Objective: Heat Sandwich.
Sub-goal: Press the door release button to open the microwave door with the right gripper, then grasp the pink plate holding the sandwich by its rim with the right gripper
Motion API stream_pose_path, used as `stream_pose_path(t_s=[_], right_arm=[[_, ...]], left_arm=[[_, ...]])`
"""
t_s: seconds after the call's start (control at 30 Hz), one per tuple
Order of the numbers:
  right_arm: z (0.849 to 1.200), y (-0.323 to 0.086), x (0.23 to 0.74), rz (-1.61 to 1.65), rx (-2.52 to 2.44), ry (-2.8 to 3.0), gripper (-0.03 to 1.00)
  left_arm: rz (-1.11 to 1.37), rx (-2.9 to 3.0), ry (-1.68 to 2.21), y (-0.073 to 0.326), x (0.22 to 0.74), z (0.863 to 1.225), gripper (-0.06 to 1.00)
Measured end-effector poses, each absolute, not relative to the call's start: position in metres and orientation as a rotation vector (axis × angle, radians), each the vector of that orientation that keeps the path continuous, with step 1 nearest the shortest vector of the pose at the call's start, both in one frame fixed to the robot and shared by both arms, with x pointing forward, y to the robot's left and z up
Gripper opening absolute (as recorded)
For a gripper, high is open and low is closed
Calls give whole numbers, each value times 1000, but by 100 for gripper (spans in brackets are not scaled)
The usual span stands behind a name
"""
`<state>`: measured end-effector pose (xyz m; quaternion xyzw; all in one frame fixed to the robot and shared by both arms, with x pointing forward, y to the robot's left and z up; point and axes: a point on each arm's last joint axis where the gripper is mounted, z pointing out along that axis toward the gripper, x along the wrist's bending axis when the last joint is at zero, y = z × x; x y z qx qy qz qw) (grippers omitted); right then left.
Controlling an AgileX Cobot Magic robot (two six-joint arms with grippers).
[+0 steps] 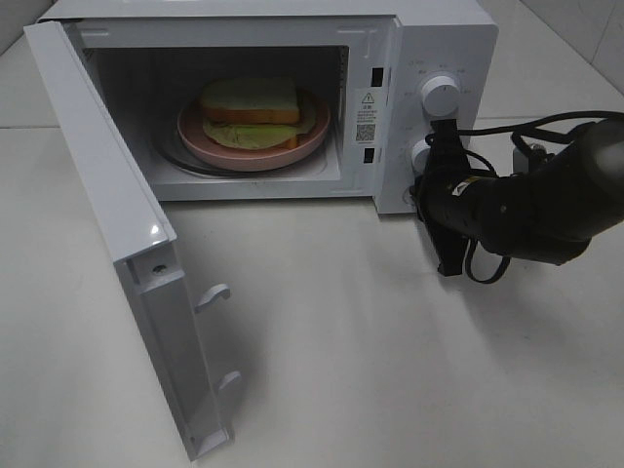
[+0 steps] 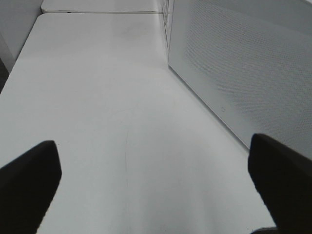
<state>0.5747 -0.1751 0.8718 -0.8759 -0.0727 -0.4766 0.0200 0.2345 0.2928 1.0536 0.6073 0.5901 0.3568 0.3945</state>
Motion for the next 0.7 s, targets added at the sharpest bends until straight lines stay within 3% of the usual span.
stream_pose_path(t_s=[0.7], right_arm=[[917,-172,533,-1089,-2715,-1195,1]], left_arm=[[905,1540,1497,293,235,1054,99]])
